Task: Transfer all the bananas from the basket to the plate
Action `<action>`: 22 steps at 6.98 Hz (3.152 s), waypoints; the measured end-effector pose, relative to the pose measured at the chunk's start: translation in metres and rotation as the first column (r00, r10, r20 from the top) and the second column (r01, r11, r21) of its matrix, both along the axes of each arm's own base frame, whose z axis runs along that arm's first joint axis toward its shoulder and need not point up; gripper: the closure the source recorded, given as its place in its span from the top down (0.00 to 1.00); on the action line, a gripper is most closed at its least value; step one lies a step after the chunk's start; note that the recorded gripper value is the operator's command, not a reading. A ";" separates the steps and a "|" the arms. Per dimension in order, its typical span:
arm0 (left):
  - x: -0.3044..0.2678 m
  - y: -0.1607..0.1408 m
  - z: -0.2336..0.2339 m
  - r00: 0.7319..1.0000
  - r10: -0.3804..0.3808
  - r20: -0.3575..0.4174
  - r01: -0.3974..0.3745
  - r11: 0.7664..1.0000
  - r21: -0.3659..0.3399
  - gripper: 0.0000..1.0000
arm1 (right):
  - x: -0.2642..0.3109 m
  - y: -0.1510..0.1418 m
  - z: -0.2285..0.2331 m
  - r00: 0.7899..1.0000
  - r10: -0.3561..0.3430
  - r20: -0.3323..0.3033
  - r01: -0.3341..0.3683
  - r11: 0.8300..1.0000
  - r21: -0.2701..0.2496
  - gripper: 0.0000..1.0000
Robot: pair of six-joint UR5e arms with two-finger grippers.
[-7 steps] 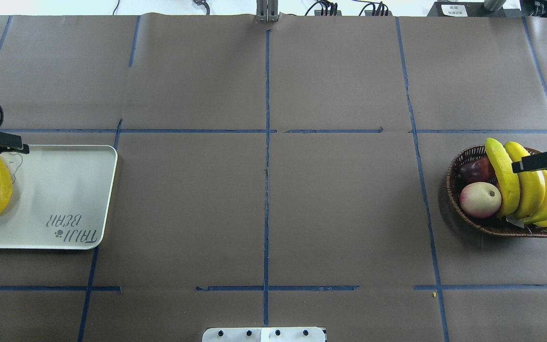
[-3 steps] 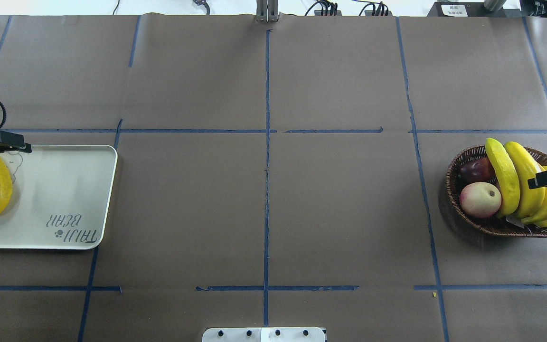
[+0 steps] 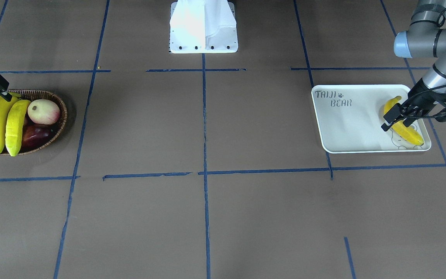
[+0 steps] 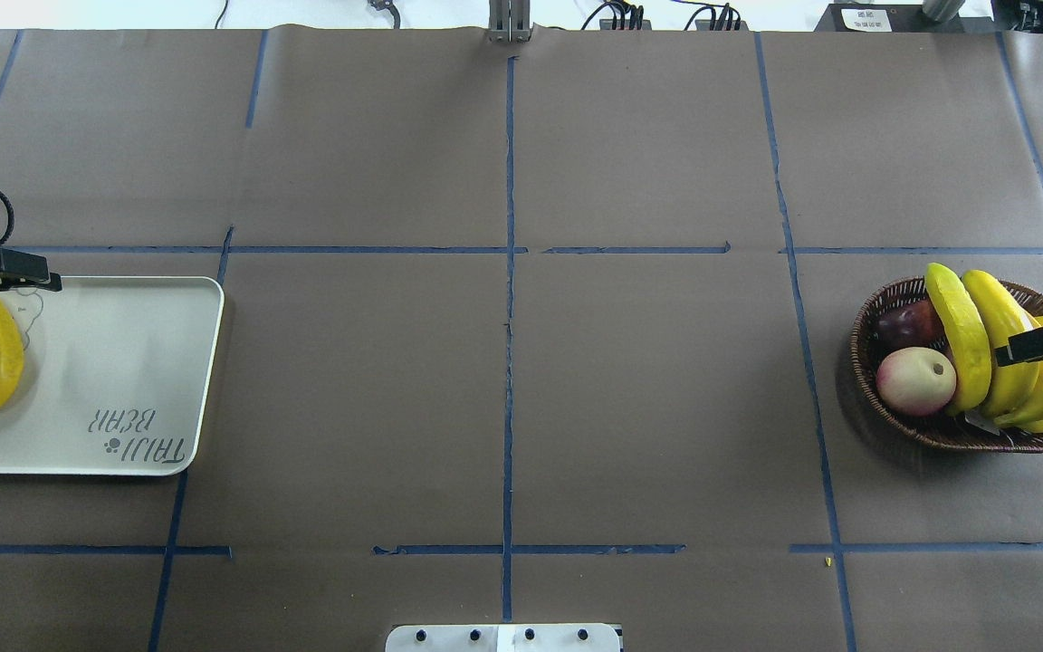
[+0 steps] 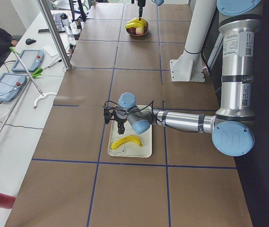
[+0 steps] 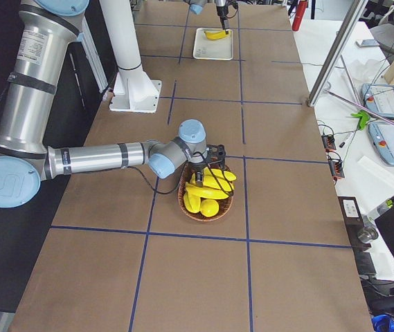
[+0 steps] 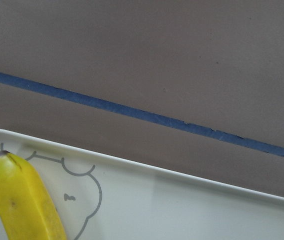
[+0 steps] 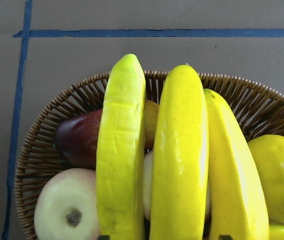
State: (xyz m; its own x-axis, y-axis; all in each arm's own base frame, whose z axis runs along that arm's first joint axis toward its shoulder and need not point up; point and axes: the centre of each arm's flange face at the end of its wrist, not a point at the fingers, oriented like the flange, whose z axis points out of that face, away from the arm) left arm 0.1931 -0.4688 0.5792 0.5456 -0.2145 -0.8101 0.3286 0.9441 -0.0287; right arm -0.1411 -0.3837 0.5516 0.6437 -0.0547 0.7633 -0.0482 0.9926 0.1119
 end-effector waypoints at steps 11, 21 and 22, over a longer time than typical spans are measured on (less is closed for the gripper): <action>0.002 -0.002 -0.003 1.000 0.002 -0.006 -0.002 1.000 0.002 1.00 | 0.011 -0.005 0.001 1.000 0.009 0.014 -0.009 1.000 0.001 0.00; 0.102 -0.047 -0.158 0.959 -0.093 -0.269 0.070 0.993 -0.095 1.00 | -0.186 -0.018 -0.291 0.932 0.125 0.341 -0.134 0.991 0.004 0.01; 0.124 -0.052 -0.213 0.926 -0.119 -0.358 0.075 0.988 -0.134 1.00 | -0.222 0.000 -0.326 0.907 0.150 0.394 -0.158 0.987 -0.010 0.01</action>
